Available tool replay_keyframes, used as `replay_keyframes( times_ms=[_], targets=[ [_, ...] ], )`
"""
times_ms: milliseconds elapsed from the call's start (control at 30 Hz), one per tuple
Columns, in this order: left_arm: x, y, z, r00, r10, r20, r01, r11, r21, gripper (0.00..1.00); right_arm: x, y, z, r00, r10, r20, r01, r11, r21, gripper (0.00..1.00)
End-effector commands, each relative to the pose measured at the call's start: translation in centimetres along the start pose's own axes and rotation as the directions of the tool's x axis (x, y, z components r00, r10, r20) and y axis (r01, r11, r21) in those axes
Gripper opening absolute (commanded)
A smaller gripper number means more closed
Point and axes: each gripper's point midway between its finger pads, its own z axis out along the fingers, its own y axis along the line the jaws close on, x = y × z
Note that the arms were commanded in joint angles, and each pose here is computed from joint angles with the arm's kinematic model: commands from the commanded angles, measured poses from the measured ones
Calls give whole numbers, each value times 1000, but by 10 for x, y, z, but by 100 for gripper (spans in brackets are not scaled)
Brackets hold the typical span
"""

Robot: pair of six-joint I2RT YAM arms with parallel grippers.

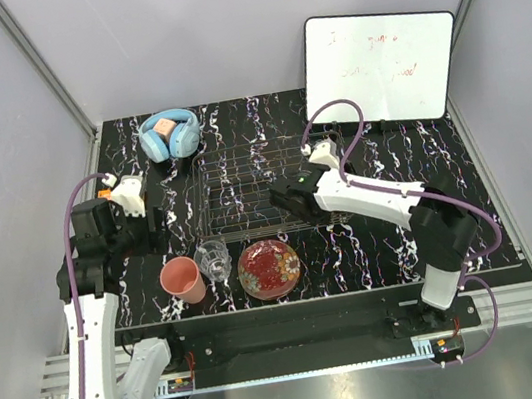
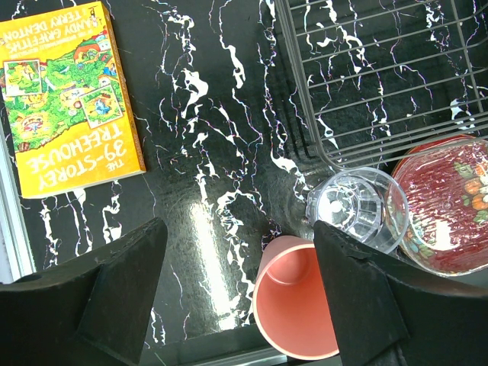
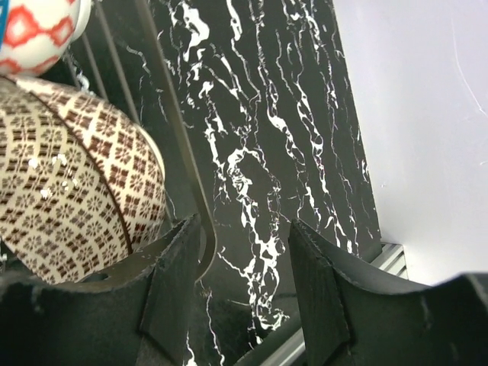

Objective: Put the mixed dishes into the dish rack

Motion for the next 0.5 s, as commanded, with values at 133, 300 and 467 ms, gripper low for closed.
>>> replay_keyframes(
  times_ms=[133,300,467],
  targets=[
    [-14,5,0,998,14,54,-12,1000,-23,82,-4,13,-9,1000,9,0,-9,995,-94,57],
    [-12,7,1,999,18,49,-16,999,-32,82,-2,26,-8,1000,17,-5,-17,990,-143,58],
    [-10,7,2,999,18,49,-16,999,-30,82,-5,40,-9,1000,27,1,-27,979,-201,59]
  ],
)
